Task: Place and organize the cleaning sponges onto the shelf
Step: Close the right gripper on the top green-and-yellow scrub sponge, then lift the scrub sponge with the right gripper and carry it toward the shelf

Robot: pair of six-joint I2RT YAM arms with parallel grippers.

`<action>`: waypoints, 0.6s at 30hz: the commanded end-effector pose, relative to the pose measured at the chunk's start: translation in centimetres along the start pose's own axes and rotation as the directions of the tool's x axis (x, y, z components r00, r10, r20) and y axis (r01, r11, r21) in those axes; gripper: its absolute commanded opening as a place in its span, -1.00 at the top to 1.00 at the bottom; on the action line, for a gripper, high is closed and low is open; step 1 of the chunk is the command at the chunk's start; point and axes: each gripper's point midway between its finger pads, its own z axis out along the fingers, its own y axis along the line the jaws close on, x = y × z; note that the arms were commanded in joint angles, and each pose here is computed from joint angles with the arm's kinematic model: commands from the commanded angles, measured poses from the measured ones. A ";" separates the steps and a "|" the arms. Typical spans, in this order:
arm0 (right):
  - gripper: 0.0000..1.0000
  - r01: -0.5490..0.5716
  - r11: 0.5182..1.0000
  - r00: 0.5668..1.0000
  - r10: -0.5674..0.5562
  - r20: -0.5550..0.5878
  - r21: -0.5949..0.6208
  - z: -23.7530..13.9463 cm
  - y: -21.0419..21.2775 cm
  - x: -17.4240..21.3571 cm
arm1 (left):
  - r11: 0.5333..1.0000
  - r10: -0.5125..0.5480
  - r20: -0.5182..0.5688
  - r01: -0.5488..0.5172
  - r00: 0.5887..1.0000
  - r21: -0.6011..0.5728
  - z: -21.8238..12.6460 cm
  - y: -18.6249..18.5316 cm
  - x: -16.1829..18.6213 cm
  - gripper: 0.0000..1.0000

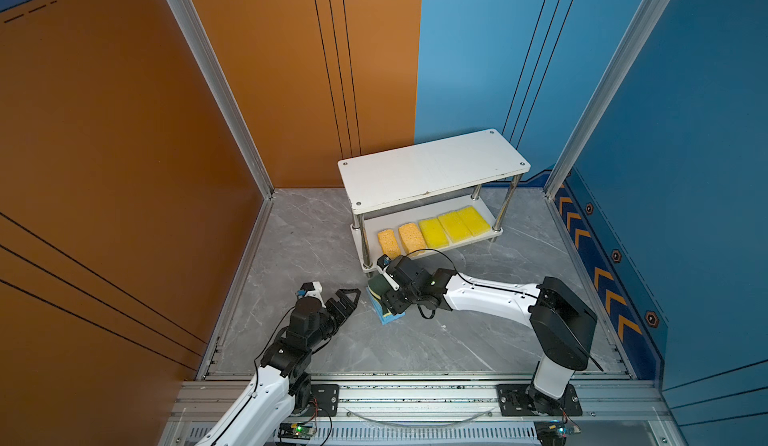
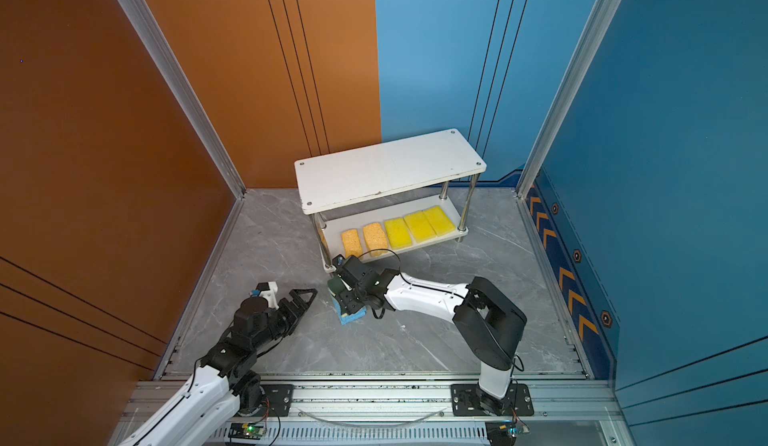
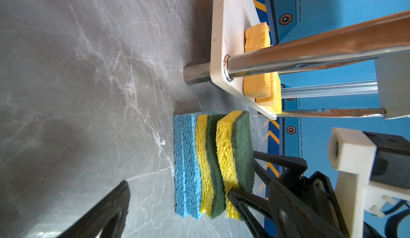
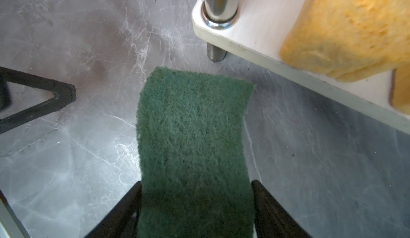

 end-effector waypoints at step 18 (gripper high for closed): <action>-0.10 -0.034 0.997 0.998 0.038 0.055 -0.065 -2.0 -0.2 -1.3 | 1.000 0.009 -0.003 -0.009 1.000 0.024 0.1 -0.5 0.0 -0.95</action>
